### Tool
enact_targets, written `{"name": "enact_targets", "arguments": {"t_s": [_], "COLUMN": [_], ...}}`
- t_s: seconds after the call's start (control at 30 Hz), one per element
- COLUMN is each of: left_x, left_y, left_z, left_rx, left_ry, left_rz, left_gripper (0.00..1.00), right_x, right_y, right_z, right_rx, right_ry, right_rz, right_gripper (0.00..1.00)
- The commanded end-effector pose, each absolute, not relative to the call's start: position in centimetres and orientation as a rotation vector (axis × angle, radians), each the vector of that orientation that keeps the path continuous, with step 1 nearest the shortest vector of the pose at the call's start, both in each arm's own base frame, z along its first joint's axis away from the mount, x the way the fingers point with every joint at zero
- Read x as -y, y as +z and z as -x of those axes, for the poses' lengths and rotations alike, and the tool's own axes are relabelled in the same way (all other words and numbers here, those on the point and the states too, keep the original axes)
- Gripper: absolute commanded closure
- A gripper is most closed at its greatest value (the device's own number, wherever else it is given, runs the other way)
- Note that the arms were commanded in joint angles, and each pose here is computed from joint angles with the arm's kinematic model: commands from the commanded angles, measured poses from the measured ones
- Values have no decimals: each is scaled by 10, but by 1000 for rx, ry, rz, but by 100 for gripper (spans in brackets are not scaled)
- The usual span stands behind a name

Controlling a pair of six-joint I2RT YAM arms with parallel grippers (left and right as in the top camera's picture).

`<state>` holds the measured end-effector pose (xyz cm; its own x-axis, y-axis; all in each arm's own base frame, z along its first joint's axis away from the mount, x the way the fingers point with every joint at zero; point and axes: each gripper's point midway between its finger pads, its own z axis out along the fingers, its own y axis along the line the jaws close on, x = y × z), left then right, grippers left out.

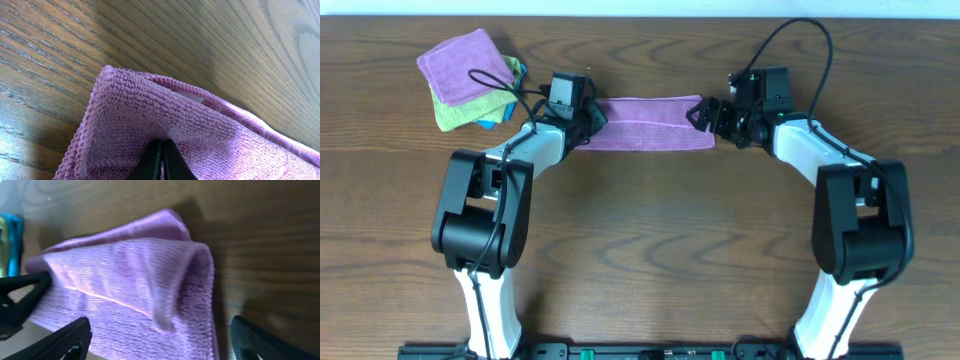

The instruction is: Fold the cloth

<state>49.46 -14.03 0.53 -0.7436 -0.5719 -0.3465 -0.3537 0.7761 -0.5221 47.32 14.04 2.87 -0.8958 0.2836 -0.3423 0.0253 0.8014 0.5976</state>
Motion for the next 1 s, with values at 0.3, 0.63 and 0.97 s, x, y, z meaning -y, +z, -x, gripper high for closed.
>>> {"name": "enact_targets", "arguments": {"t_s": [0.3,0.63,0.97], "left_x": [136,136,133], "left_y": [-4,-4,-1], "left_z": [-493,-493,-496], "left_rx": [-2492,-2484,-2471], "left_ry": [-543,-555,-559], "left_rz": [698,742,758], "left_gripper": [94,94,94], "right_x": [-162,-188,-202], "right_y": [-1,6,60], "right_z": [-472,-483,-508], "right_rx": [-2594,-2510,-2337], "right_ry": [893,859,919], "right_rz": [-232,-103,-14], "right_gripper": [22,83,99]}}
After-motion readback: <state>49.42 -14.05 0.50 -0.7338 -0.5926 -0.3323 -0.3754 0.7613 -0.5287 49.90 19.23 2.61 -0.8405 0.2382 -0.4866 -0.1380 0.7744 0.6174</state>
